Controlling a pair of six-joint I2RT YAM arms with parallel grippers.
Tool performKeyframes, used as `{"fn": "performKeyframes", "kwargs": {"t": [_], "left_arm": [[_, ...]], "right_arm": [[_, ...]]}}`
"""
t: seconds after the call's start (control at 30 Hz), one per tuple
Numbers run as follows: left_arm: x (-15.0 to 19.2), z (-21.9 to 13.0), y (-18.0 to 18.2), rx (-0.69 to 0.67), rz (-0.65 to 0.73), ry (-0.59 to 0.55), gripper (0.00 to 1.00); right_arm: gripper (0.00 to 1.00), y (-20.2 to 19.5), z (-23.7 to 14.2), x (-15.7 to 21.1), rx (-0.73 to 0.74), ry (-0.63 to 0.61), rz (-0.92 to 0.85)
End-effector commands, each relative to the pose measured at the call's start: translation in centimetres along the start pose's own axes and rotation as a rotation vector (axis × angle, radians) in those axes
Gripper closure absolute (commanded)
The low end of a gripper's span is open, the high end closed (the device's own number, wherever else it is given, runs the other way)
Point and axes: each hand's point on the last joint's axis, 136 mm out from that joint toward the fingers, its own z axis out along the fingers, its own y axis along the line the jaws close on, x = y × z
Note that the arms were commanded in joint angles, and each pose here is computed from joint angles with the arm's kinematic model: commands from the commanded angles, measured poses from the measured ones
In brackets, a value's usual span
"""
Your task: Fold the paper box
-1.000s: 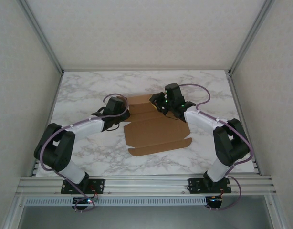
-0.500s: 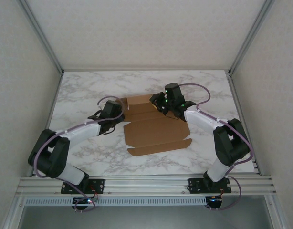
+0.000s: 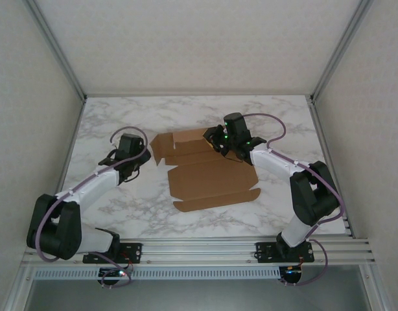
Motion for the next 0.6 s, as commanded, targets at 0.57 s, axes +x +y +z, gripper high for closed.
{"fn": "performKeyframes", "kwargs": {"t": [0.57], "left_arm": [[10.0,-2.0,-11.2,0.291,0.370,0.219,0.80]], "right_arm": [[0.73,-0.9,0.4,-0.6,0.042,-0.027,-0.010]]}}
